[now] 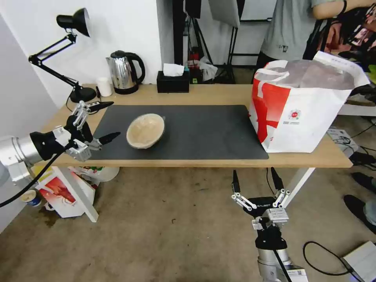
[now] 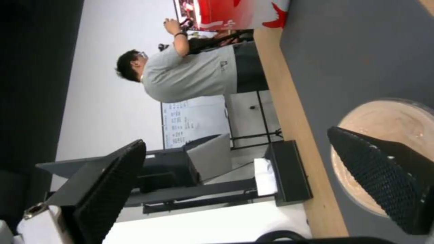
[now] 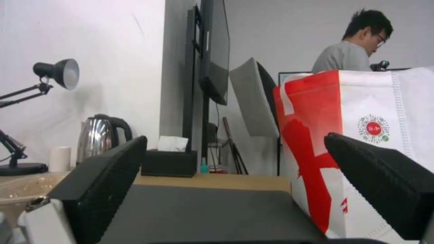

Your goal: Pick up the trash from the table and place it into the takeout bag.

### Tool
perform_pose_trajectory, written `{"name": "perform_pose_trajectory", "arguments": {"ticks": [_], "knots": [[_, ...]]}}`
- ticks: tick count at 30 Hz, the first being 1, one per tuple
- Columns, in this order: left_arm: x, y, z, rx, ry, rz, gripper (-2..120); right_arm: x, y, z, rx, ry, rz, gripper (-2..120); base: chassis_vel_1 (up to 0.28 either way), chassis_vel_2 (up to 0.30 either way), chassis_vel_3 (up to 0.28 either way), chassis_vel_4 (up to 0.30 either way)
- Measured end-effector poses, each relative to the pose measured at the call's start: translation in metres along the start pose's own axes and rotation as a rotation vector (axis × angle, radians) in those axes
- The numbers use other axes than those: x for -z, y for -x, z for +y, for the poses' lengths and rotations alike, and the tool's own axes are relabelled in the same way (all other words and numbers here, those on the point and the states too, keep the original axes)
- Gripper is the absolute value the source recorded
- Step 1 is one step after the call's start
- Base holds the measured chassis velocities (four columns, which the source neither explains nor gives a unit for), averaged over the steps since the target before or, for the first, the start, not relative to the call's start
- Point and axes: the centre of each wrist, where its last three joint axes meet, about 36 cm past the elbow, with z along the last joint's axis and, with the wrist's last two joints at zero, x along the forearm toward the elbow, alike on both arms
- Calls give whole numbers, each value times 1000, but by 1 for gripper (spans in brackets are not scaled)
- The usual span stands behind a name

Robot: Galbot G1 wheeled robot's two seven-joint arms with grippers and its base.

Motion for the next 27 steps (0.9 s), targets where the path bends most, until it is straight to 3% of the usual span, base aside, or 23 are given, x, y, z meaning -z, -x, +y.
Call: {"name": "perform_pose_trajectory", "arguments": {"ticks": [11, 27], "knots": [[-5, 1, 2, -36, 6, -2, 100, 0, 0, 0, 0, 0, 0, 100, 0, 0, 0, 0], [-13, 6, -22, -73, -10, 4, 100, 0, 0, 0, 0, 0, 0, 100, 0, 0, 0, 0]]}}
